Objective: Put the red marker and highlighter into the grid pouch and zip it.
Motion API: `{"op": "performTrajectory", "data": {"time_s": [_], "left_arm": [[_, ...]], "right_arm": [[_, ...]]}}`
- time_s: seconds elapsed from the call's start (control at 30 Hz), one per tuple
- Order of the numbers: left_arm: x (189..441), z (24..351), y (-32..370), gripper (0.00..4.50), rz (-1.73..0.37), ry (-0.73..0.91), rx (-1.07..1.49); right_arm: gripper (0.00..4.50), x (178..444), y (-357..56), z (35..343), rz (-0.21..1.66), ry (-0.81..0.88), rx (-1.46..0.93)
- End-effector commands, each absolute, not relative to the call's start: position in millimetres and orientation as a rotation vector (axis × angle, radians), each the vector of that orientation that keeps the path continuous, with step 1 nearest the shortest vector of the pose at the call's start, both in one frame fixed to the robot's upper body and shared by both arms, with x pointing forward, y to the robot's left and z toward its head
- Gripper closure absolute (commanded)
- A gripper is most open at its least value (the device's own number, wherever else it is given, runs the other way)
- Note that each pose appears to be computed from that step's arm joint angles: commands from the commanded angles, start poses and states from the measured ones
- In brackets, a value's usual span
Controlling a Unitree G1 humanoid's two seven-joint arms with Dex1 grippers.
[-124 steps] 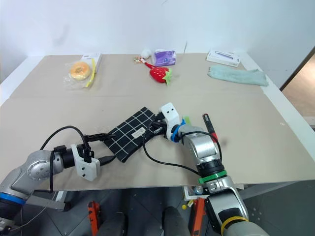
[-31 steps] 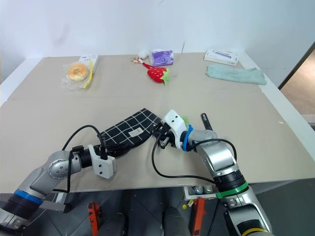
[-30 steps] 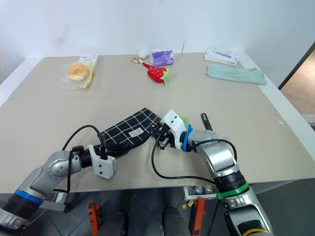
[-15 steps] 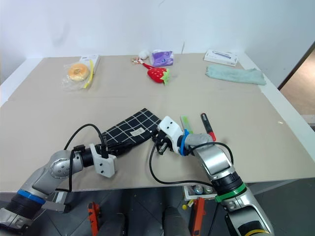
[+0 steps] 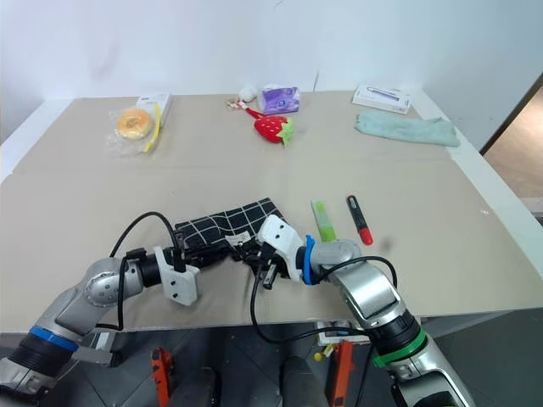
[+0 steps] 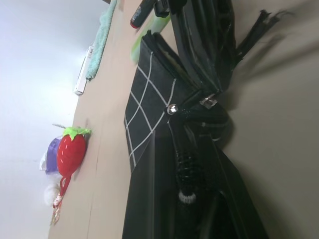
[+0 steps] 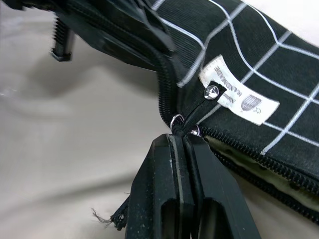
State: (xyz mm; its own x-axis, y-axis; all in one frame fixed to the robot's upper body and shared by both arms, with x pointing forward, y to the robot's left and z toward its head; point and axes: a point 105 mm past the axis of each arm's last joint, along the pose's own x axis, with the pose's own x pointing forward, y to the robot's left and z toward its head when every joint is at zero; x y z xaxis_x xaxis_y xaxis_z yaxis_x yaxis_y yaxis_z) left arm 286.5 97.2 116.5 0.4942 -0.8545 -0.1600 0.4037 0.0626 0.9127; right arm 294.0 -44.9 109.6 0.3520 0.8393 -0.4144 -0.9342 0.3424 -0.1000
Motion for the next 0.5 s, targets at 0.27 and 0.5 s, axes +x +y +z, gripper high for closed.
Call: {"op": "performTrajectory", "data": {"time_s": [0.27, 0.5], "left_arm": [[287.7, 127.3, 96.5, 4.50, -0.988, -0.524, 1.151], [287.7, 128.7, 97.1, 4.50, -0.981, -0.527, 1.149]], "right_arm": [[4.48, 295.1, -37.6, 144.8, 1.215, 0.178, -0.293], [4.48, 298.3, -57.7, 138.7, 1.201, 0.237, -0.319]]}}
